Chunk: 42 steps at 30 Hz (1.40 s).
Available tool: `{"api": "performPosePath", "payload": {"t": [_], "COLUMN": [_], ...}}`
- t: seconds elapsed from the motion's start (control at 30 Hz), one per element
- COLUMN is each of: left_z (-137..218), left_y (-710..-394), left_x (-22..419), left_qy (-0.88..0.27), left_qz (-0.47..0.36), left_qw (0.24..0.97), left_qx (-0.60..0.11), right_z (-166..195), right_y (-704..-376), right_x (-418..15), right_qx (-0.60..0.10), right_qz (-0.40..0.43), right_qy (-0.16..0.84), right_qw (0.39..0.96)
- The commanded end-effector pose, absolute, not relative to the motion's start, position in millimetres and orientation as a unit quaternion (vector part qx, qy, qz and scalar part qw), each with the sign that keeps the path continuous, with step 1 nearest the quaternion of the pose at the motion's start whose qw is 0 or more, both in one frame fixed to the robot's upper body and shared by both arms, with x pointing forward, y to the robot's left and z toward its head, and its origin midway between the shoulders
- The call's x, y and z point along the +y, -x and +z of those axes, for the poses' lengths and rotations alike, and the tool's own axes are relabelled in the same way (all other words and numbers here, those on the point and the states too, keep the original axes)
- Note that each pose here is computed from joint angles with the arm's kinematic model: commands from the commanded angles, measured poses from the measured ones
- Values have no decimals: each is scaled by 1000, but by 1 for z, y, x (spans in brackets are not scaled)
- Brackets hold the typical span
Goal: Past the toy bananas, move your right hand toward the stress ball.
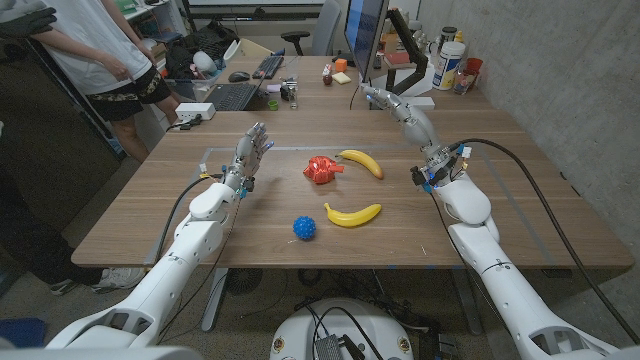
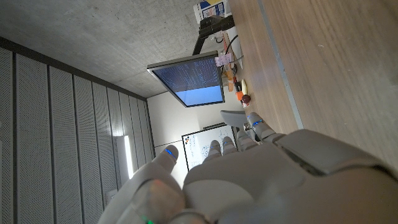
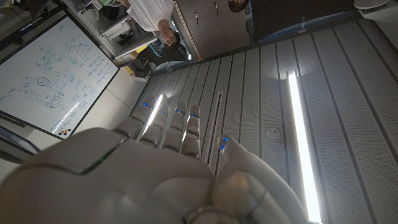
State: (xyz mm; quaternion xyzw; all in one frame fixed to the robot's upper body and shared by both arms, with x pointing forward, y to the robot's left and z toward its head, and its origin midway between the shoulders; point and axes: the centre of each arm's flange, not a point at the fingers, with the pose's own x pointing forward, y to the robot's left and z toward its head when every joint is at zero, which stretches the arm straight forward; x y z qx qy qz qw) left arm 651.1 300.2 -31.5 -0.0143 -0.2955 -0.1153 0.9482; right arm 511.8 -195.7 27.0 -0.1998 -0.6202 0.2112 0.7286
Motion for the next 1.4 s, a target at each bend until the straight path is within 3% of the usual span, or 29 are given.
{"api": "performPosePath", "payload": {"t": [0.03, 1.4], "left_z": [-33, -34], "left_y": [-652, -656], "left_x": [300, 302], "left_qy": [14, 18], "left_qz": [-114, -115], "left_qw": [949, 949], "left_qx": [-295, -294], "right_z": [28, 19], "right_y": [-504, -494], "right_x": [-189, -177], "right_qx": [-634, -637], "right_qz": [215, 224], "right_qy": [224, 286], "right_qw": [709, 680]}}
